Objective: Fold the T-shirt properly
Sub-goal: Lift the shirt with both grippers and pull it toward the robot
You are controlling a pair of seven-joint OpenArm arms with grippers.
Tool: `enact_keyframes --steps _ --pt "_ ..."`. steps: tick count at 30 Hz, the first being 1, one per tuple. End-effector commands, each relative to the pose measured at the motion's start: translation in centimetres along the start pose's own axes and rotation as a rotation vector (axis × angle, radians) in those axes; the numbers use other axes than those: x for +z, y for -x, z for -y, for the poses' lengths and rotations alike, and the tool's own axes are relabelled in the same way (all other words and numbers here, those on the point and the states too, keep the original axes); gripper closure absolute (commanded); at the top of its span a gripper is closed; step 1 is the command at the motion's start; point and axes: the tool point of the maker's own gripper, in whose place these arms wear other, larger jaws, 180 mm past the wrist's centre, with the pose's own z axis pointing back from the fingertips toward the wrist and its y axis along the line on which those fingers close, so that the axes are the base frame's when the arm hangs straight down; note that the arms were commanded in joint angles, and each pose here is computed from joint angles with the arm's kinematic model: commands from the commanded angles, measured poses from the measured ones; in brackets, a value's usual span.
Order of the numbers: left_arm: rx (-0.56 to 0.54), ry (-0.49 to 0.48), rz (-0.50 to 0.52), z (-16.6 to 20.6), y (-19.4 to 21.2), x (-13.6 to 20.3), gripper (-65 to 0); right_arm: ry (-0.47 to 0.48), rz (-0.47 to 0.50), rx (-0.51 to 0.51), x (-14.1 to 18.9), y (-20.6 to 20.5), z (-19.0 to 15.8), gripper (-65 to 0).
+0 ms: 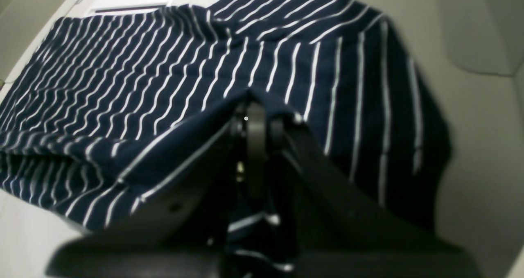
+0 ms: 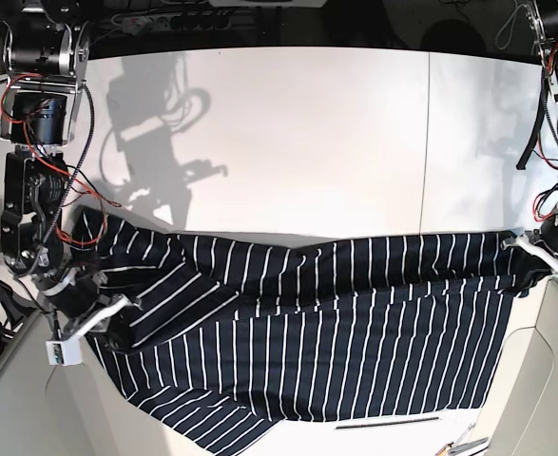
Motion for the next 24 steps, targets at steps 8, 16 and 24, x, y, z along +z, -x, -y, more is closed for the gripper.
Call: enact_keyframes --steps 8,16,24 --pt "0.074 -0.048 0.069 -2.6 -3.1 -1.4 0.0 -0.014 0.052 0.083 -1.3 -1.0 -0.3 0.0" --pt "0.132 -0.062 0.072 -3.4 -2.0 -1.5 0.0 -0.001 0.029 0.038 -1.8 0.9 0.7 0.0" --pt "0.148 -0.052 0.078 -3.3 -2.0 -1.6 -10.4 0.030 0.025 0.042 -2.1 2.5 1.8 0.0"
